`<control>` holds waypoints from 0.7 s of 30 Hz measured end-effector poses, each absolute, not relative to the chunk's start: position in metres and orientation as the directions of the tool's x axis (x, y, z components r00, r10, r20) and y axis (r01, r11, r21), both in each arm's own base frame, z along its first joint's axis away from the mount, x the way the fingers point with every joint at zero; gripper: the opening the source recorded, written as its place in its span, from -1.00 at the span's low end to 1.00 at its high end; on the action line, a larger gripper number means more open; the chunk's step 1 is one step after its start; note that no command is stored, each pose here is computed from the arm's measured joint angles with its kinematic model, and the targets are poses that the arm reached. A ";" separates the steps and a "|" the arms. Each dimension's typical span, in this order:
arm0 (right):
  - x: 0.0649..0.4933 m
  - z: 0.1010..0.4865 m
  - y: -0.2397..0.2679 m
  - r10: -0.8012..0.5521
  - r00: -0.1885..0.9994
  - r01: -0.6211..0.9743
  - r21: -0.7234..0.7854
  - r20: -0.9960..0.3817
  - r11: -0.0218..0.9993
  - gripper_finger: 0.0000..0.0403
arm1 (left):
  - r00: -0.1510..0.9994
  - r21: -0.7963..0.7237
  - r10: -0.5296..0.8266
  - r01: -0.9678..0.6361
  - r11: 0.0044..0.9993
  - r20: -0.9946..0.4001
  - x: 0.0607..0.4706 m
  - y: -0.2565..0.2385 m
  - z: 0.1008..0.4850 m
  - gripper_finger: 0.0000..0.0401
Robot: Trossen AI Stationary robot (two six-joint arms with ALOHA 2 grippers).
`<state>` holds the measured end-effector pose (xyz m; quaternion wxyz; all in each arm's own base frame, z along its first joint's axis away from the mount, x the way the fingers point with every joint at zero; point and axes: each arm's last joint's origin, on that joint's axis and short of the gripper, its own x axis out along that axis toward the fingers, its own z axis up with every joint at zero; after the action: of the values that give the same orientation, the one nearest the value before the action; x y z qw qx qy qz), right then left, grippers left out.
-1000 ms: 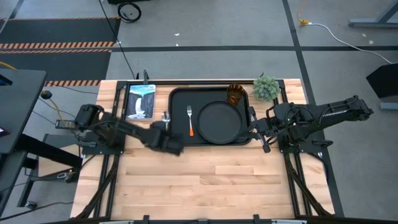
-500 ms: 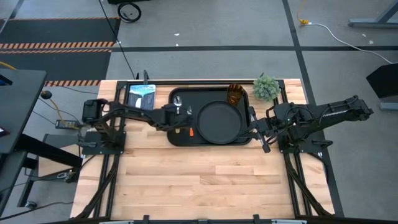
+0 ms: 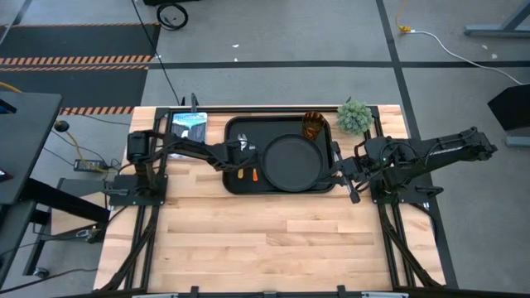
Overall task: Pick and place plate/cup/fork/spoon on tray
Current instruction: Put the yellow spoon to the left of the orange fork on the black tray, then return to Home Position
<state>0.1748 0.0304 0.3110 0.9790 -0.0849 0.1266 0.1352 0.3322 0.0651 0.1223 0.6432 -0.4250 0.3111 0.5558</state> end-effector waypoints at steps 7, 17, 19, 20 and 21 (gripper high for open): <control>0.175 0.311 0.030 0.243 0.932 -0.285 -0.129 -0.271 0.950 -0.96 | 0.200 -0.210 0.491 -0.977 0.036 -0.848 0.333 0.059 0.125 -0.47; 0.175 0.311 0.030 0.243 0.931 -0.283 -0.118 -0.271 0.952 -0.96 | 0.253 -0.254 0.504 -0.965 0.067 -0.826 0.330 0.056 0.147 0.03; 0.174 0.311 0.030 0.243 0.932 -0.284 -0.125 -0.270 0.951 -0.96 | 0.287 -0.280 0.514 -0.955 0.094 -0.808 0.328 0.056 0.161 0.06; 0.173 0.312 0.030 0.244 0.932 -0.286 -0.130 -0.267 0.950 -0.96 | 0.308 -0.293 0.516 -0.949 0.113 -0.799 0.327 0.055 0.168 0.07; 0.172 0.313 0.029 0.242 0.934 -0.284 -0.136 -0.261 0.949 -0.96 | 0.327 -0.302 0.519 -0.944 0.135 -0.790 0.325 0.054 0.175 0.08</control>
<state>0.1718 0.0295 0.3128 0.9797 -0.0860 0.1216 0.1344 0.3254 0.0541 0.1753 0.7064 -0.4056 0.2616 0.5176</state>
